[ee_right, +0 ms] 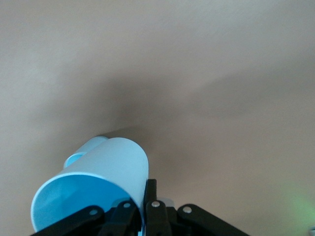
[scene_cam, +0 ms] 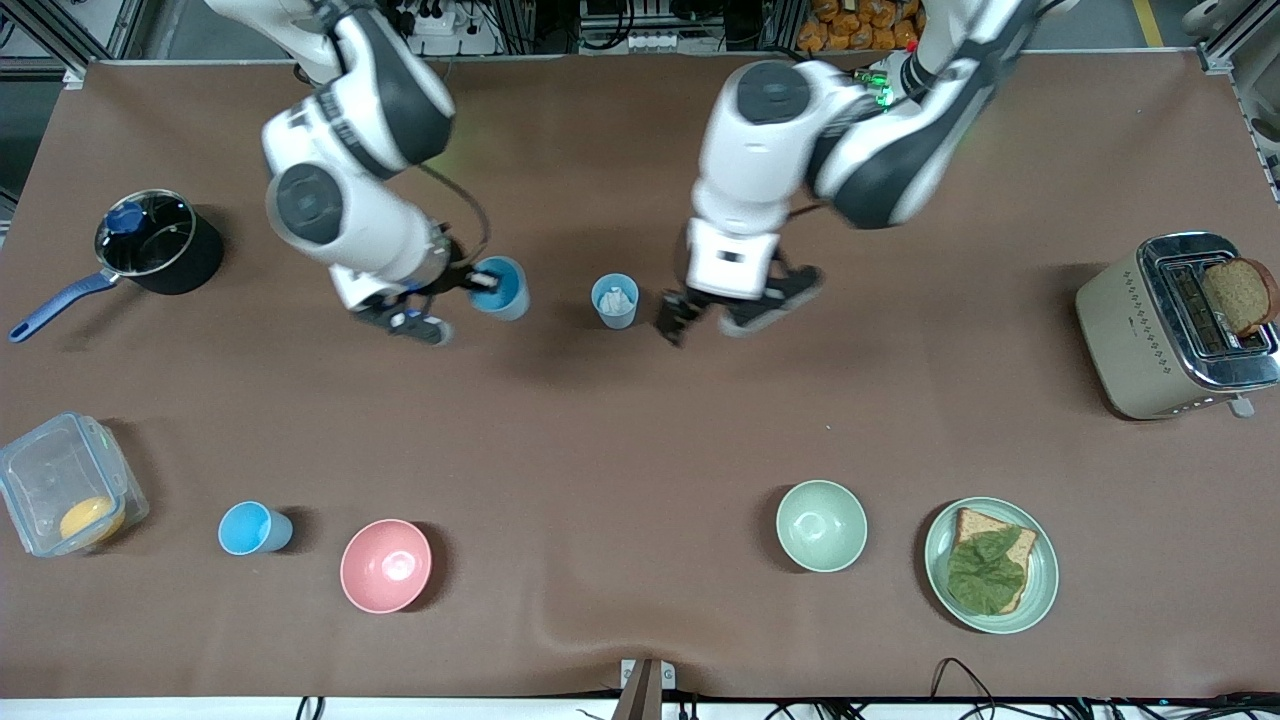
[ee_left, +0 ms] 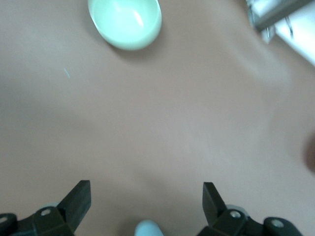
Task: Stack blue cups with both arms
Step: 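Lower the right gripper's cup into the tissue cup while the left gripper withdraws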
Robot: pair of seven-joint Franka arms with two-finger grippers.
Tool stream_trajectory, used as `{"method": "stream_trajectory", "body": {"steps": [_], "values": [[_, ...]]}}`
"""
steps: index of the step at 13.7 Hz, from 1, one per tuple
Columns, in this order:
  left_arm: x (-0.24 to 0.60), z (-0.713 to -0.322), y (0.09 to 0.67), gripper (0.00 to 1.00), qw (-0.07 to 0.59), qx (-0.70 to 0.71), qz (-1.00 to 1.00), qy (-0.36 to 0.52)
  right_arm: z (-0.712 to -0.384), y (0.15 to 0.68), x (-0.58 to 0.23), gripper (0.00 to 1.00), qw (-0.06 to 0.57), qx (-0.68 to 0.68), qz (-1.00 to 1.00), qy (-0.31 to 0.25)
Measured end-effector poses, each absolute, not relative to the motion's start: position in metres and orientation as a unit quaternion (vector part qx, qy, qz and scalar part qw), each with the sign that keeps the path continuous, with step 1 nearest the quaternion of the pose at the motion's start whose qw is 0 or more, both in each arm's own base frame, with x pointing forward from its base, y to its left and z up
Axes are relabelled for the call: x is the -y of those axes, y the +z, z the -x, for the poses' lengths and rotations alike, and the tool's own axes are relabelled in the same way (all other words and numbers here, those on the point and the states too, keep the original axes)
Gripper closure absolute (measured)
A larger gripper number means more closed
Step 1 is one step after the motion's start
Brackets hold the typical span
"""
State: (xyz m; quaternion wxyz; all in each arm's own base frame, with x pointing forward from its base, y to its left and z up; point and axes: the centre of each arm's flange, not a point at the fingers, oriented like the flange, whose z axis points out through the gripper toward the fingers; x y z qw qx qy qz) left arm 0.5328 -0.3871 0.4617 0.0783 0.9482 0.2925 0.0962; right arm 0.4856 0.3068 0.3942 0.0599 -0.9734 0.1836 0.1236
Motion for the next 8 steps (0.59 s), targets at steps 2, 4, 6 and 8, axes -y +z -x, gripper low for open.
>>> {"method": "stream_trajectory", "body": {"steps": [2, 4, 6, 8], "values": [[0.331, -0.566, 0.47, 0.0, 0.061, -0.263, -0.957, 0.109, -0.462, 0.382, -0.34, 0.96, 0.066, -0.196, 0.971, 0.117], [0.292, -0.583, 0.475, 0.0, 0.03, -0.231, -0.967, 0.098, -0.443, 0.367, -0.361, 0.96, 0.068, -0.207, 0.969, 0.118], [0.26, -0.59, 0.491, 0.0, -0.004, -0.199, -0.977, 0.078, -0.433, 0.356, -0.375, 0.96, 0.07, -0.215, 0.967, 0.12], [0.22, -0.593, 0.521, 0.0, 0.0, -0.158, -0.985, 0.066, -0.428, 0.346, -0.384, 0.96, 0.064, -0.221, 0.966, 0.119]]}}
